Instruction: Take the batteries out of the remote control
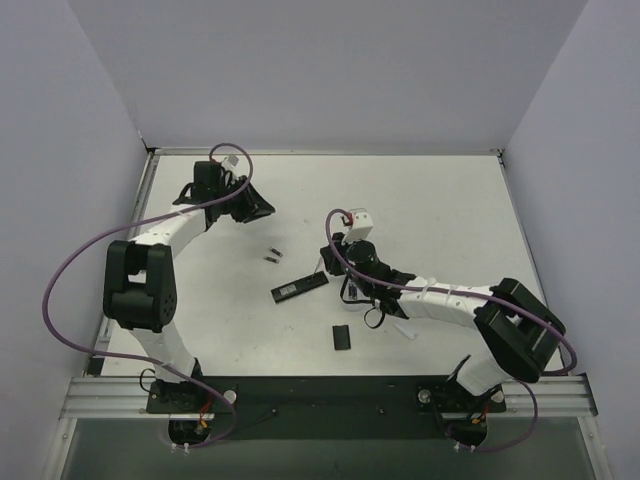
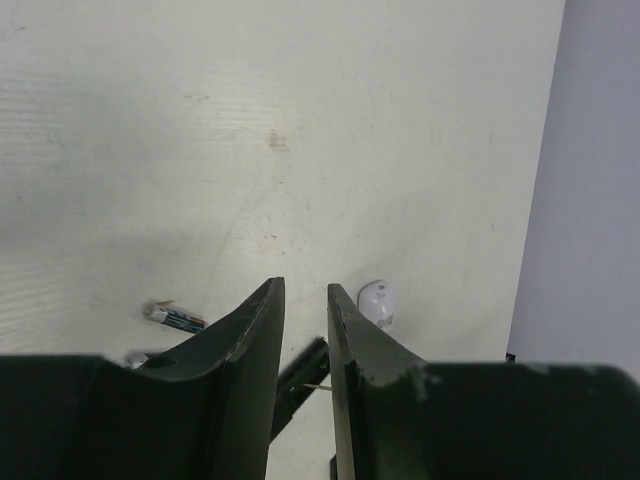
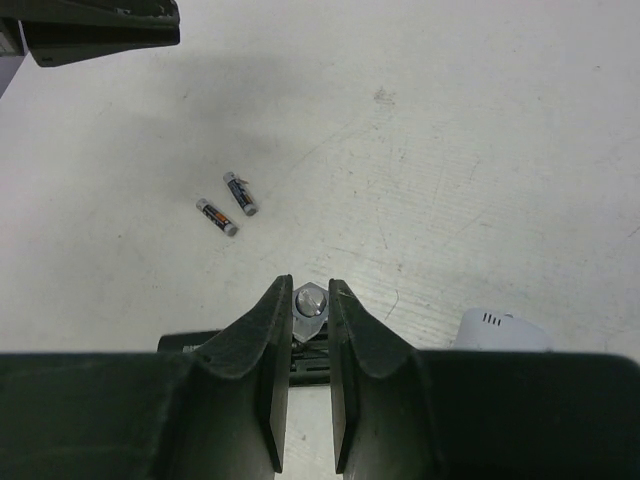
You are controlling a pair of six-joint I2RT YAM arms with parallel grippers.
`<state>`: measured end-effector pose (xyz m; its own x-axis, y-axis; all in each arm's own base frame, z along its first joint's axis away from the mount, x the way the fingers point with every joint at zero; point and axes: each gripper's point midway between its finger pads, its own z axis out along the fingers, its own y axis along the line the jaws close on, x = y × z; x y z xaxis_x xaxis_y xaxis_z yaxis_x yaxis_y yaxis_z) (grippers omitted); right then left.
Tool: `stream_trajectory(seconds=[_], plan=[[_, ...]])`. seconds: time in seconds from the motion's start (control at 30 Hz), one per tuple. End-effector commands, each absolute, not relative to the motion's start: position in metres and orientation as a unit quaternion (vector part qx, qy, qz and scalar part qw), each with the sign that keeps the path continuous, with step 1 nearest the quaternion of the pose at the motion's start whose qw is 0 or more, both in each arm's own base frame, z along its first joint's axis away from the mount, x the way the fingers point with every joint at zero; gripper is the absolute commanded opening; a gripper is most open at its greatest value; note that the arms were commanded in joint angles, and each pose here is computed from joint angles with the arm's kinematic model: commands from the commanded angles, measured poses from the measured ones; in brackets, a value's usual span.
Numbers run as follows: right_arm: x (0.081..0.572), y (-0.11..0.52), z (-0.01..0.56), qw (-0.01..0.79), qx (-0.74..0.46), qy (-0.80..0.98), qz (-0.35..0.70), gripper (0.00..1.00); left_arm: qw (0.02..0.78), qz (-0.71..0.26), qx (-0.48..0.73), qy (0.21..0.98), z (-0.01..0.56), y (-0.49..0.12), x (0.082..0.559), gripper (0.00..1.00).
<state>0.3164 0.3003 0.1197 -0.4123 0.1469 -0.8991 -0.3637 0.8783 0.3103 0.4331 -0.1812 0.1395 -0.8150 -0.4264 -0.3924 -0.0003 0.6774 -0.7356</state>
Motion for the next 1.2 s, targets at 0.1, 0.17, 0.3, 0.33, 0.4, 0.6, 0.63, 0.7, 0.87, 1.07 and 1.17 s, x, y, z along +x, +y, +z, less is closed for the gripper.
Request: stream_trajectory(seconds=[0.1, 0.17, 0.3, 0.33, 0.4, 0.6, 0.63, 0.7, 0.87, 1.07, 1.17], plan=[[0.31, 0.27, 0.134, 0.54, -0.05, 0.811, 0.217, 0.0, 0.291, -0.364, -0.12, 0.877, 0.118, -0.173, 0.445, 0.34], [0.312, 0.261, 0.141, 0.546, -0.039, 0.806, 0.225, 0.0, 0.283, -0.363, -0.113, 0.88, 0.115, -0.176, 0.437, 0.33], [0.312, 0.249, 0.148, 0.551, -0.037, 0.804, 0.22, 0.0, 0.282, -0.369, -0.093, 0.881, 0.116, -0.189, 0.421, 0.33], [0.312, 0.247, 0.155, 0.557, -0.035, 0.799, 0.223, 0.0, 0.282, -0.368, -0.088, 0.882, 0.119, -0.192, 0.417, 0.33], [0.309, 0.242, 0.155, 0.553, -0.04, 0.805, 0.21, 0.0, 0.282, -0.369, -0.076, 0.882, 0.125, -0.2, 0.409, 0.33], [0.292, 0.217, 0.157, 0.547, -0.064, 0.817, 0.173, 0.0, 0.255, -0.39, -0.026, 0.884, 0.127, -0.251, 0.373, 0.33], [0.289, 0.213, 0.162, 0.551, -0.064, 0.814, 0.175, 0.0, 0.252, -0.398, -0.024, 0.882, 0.127, -0.259, 0.37, 0.33], [0.28, 0.206, 0.154, 0.538, -0.075, 0.823, 0.165, 0.0, 0.24, -0.409, -0.007, 0.88, 0.125, -0.278, 0.359, 0.33], [0.264, 0.193, 0.15, 0.539, -0.081, 0.821, 0.17, 0.0, 0.208, -0.435, 0.026, 0.875, 0.117, -0.322, 0.338, 0.33], [0.266, 0.189, 0.148, 0.559, -0.08, 0.805, 0.183, 0.0, 0.181, -0.441, 0.05, 0.878, 0.104, -0.355, 0.327, 0.33], [0.267, 0.195, 0.152, 0.566, -0.086, 0.796, 0.197, 0.0, 0.177, -0.431, 0.048, 0.884, 0.092, -0.361, 0.327, 0.33]])
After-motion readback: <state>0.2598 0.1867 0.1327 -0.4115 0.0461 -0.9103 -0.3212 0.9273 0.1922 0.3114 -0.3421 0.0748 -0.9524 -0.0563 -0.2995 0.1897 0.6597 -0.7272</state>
